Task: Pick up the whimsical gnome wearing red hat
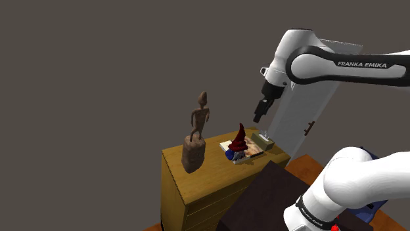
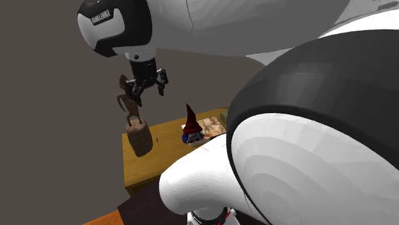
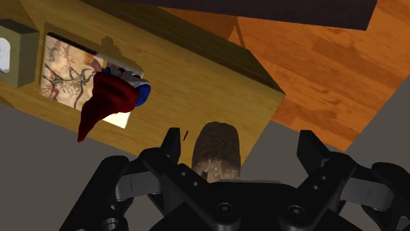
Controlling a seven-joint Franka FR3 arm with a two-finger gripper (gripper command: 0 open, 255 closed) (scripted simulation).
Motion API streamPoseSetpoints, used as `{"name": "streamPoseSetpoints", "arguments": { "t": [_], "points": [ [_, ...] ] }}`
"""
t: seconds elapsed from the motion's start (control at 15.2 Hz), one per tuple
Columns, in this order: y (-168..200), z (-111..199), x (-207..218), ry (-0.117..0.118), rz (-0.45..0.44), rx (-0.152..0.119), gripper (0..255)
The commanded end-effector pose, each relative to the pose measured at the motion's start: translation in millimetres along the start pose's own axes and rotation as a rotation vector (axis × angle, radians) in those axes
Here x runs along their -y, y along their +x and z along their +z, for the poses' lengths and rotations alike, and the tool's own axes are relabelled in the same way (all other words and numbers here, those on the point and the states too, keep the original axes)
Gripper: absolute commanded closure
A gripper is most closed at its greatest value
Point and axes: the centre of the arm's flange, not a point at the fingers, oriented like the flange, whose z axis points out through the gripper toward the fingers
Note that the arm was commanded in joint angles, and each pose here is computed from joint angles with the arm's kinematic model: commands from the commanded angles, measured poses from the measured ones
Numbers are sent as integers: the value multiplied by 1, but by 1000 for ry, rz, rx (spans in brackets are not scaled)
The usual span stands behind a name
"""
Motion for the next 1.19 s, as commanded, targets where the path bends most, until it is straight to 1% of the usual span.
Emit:
{"name": "streamPoseSetpoints", "arguments": {
  "t": [0.0,1.12],
  "points": [
    [2,22,-17,-10,11,-32,0],
    [36,170,-162,-85,110,-279,0]
  ]
}}
